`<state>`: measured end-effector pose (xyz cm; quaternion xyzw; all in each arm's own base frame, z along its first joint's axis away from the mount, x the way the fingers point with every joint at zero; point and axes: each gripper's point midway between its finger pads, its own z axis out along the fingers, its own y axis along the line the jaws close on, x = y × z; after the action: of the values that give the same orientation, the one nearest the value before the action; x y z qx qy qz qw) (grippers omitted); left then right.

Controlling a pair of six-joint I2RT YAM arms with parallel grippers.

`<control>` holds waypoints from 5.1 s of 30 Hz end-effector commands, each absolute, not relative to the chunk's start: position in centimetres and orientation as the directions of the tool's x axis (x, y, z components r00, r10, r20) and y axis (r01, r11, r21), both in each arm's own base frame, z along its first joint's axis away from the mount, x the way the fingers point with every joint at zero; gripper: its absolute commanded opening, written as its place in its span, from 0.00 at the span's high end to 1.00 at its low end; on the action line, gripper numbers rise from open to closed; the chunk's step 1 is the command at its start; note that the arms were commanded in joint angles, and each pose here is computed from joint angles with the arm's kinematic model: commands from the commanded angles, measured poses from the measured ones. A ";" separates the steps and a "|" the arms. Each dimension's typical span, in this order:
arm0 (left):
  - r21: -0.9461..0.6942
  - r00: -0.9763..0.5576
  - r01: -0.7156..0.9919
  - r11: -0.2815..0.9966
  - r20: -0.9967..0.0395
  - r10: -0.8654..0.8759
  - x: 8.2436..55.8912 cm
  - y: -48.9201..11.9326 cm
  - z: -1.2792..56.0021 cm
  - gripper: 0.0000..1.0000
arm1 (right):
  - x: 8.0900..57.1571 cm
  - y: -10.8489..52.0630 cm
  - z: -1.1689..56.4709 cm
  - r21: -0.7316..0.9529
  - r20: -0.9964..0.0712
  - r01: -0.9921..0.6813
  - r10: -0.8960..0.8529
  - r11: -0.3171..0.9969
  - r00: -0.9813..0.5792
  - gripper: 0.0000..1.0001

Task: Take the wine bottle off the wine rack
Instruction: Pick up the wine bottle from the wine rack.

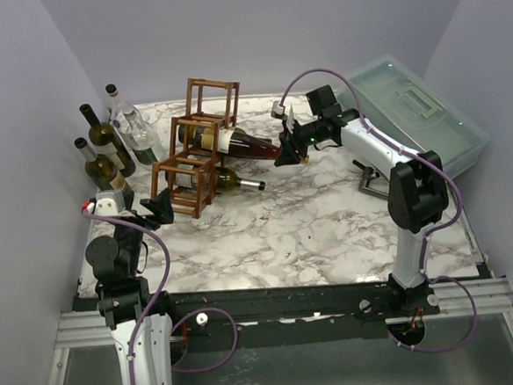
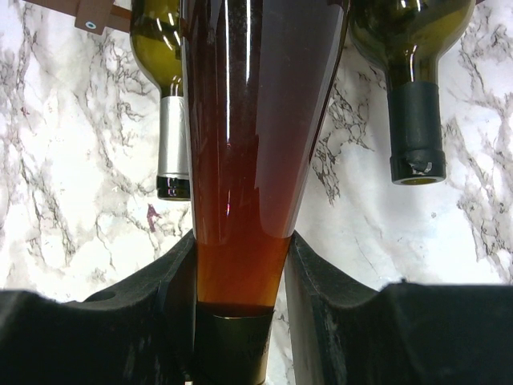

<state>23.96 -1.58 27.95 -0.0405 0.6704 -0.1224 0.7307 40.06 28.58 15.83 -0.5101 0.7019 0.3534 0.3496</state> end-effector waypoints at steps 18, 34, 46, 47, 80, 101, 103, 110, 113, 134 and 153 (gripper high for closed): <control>-0.217 0.057 0.103 0.971 -0.973 -0.224 24.1 -1.2 27.2 0.01 | 39.0 30.6 26.6 -0.090 -0.979 -0.992 -0.191 0.086 0.072 1.00; -0.216 0.064 0.247 0.945 -0.969 -0.238 23.8 -3.7 28.0 0.01 | 38.6 30.8 26.1 0.062 -0.985 -0.991 -0.151 0.118 -0.080 1.00; -0.468 -0.073 0.445 0.763 -0.868 -0.490 22.1 -8.5 30.8 0.05 | 37.7 30.0 25.8 0.159 -0.978 -0.979 -0.118 0.128 -0.174 1.00; -0.500 -0.097 0.450 0.739 -0.851 -0.517 22.1 -8.9 30.9 0.05 | 37.7 30.0 25.9 0.167 -0.977 -0.978 -0.114 0.127 -0.181 1.00; -0.729 -0.289 -0.230 0.645 -0.581 -0.761 34.4 -22.7 26.2 0.02 | 38.1 29.5 25.2 0.217 -0.967 -0.966 -0.104 0.141 -0.232 1.00; -0.788 -0.324 -0.292 0.542 -0.452 -0.831 38.5 -25.5 21.6 0.04 | 37.8 29.6 25.7 0.232 -0.964 -0.965 -0.101 0.120 -0.244 1.00; -0.766 -0.322 -0.327 0.554 -0.460 -0.827 38.4 -25.3 21.1 0.05 | 37.8 29.6 25.9 0.231 -0.965 -0.966 -0.098 0.119 -0.243 1.00; -0.727 -0.353 -0.359 0.586 -0.475 -0.806 38.8 -26.1 19.7 0.05 | 37.7 29.7 26.2 0.237 -0.965 -0.966 -0.091 0.108 -0.247 1.00; -0.724 -0.353 -0.365 0.585 -0.474 -0.807 39.0 -26.3 19.4 0.06 | 37.6 29.7 26.4 0.242 -0.964 -0.965 -0.089 0.102 -0.252 1.00; -0.731 -0.364 -0.355 0.583 -0.466 -0.806 40.0 -27.5 19.5 0.11 | 35.7 29.3 28.2 0.244 -0.966 -0.967 -0.073 0.066 -0.249 1.00; -0.744 -0.394 -0.331 0.581 -0.451 -0.801 39.2 -28.9 20.1 0.11 | 34.3 28.2 28.5 0.230 -0.968 -0.971 -0.090 0.069 -0.235 1.00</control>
<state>39.09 -27.77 18.40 -0.3639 0.7923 -0.2584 0.4160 35.56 27.62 17.17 -0.3190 0.7564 0.4921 0.2897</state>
